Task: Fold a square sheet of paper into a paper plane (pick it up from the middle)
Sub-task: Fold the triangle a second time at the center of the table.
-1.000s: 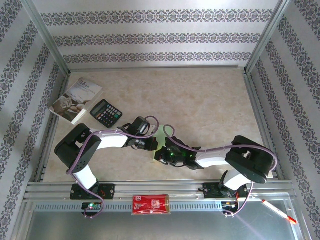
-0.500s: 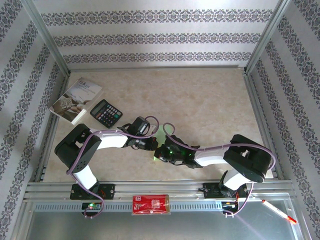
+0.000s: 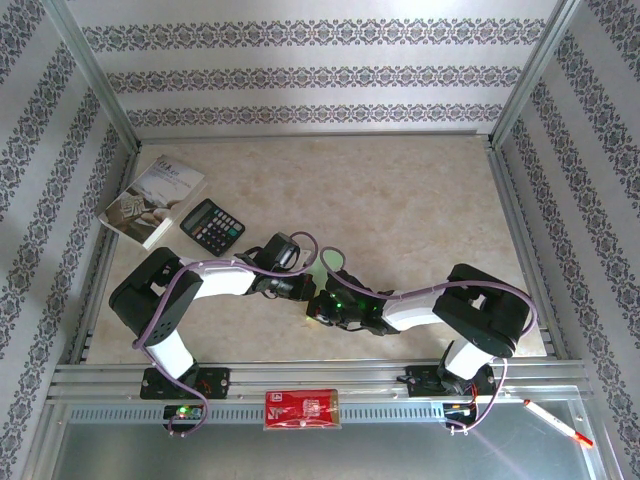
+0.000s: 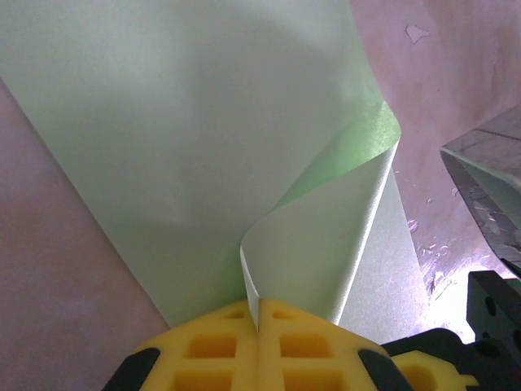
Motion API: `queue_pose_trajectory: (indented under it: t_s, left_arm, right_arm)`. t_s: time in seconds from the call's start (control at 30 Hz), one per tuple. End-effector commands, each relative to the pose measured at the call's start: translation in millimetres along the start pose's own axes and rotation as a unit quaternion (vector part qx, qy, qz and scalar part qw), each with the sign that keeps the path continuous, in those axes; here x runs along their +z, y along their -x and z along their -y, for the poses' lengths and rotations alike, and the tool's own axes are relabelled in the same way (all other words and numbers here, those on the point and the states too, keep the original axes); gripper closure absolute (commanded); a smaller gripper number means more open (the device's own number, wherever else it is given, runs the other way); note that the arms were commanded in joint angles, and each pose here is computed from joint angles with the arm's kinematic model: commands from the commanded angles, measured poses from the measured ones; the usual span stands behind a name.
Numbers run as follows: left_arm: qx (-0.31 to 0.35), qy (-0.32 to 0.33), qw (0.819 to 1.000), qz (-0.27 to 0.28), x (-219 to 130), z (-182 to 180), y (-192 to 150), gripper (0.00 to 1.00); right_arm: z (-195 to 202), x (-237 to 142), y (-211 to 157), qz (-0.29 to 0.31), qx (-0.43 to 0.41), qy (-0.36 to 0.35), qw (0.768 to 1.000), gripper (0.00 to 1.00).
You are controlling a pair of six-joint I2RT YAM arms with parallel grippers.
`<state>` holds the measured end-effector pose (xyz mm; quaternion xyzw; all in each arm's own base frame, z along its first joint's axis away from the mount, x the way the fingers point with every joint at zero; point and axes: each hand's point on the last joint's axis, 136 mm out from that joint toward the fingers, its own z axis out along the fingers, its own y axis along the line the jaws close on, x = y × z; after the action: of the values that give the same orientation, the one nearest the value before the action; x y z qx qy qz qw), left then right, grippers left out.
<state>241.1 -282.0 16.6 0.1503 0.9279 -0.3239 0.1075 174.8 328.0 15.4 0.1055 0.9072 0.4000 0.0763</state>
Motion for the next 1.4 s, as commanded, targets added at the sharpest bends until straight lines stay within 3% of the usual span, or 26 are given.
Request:
queue_pose_trajectory:
  t_s: [0.0,1.03,1.37]
  left_arm:
    - [-0.025,0.069,0.996,-0.048,5,-38,-31,1.0]
    - [-0.024,0.074,0.996,-0.048,5,-39,-30,1.0]
    - [-0.023,0.073,0.996,-0.049,5,-38,-29,1.0]
  right_arm:
    - [5,2,-9,-0.011,0.009,-0.01,1.0,1.0]
    - [-4,-5,-26,-0.032,-0.002,0.005,0.999,1.0]
    - [-5,-40,18,0.033,-0.007,0.022,0.999,1.0]
